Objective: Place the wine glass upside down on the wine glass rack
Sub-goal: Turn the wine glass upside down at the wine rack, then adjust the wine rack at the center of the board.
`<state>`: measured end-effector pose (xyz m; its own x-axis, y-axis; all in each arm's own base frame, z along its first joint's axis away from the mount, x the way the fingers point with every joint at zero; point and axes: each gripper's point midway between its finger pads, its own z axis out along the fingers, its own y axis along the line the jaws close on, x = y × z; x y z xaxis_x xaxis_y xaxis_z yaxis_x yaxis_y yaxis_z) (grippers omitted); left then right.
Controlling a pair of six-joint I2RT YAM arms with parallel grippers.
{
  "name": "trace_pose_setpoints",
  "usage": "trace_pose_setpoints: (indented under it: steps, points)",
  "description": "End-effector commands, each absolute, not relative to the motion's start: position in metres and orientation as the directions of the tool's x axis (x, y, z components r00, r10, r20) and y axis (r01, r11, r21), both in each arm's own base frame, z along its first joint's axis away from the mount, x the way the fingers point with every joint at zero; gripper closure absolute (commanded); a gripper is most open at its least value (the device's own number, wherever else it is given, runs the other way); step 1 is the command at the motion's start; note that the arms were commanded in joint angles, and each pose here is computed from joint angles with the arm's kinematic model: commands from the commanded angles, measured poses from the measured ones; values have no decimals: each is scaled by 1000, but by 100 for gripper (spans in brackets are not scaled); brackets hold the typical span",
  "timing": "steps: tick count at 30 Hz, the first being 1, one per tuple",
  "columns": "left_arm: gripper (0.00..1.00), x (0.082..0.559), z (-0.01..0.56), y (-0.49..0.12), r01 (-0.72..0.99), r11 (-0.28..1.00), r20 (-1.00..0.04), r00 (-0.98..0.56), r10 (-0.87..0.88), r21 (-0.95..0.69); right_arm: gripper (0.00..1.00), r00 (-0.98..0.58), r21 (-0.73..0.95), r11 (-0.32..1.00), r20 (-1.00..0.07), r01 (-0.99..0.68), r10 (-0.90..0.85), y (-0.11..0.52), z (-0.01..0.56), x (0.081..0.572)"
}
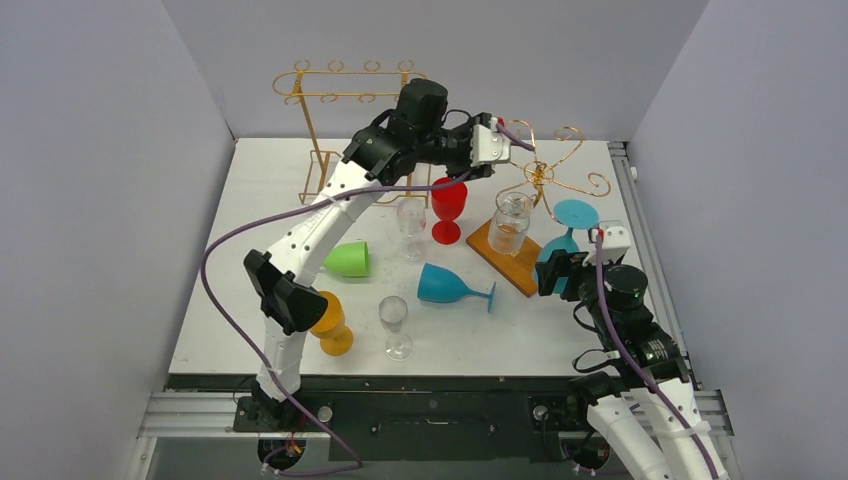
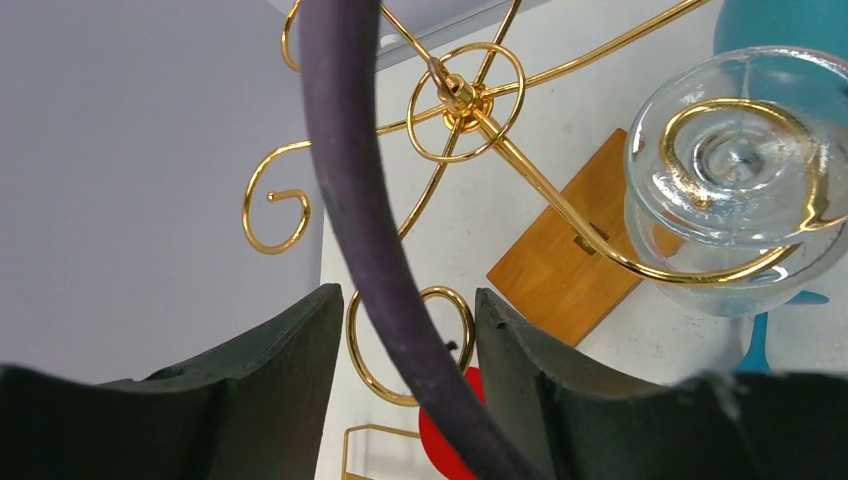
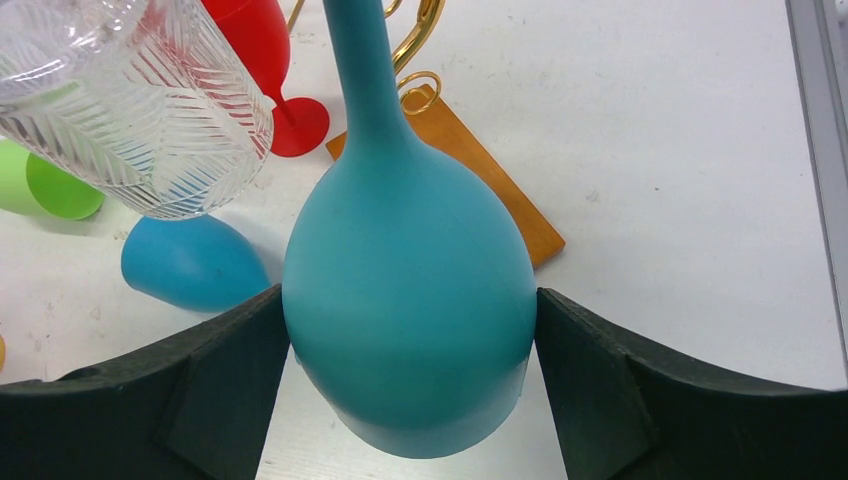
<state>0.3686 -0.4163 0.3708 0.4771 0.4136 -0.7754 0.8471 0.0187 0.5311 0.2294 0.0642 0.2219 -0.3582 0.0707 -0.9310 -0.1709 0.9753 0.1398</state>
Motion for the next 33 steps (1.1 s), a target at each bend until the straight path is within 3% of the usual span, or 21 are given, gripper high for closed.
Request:
trace_pose_setpoints:
  steps: [1,6,12,18,24,33]
  points:
    - [54,388,379,-420,813,76,-753,494,434,577,18,-320,178,968,-941,-179,114,67,237,232]
    - [56,398,372,-422,812,83,-746,483,459,577,18,-314,203,961,-940,-190,136,72,238,232]
    - [65,421,380,-424,780,146,-742,494,453,609,17,-282,222,956,-945,-191,164,73,239,236]
    - [66,441,383,-418,756,188,-737,498,457,627,17,-284,244,947,-942,-211,180,80,239,240]
    - [50,461,391,-412,720,243,-733,509,451,650,17,-310,285,927,-929,-244,204,90,233,242]
    - [39,479,394,-406,687,267,-718,532,450,676,17,-338,295,919,-920,-261,199,95,226,241]
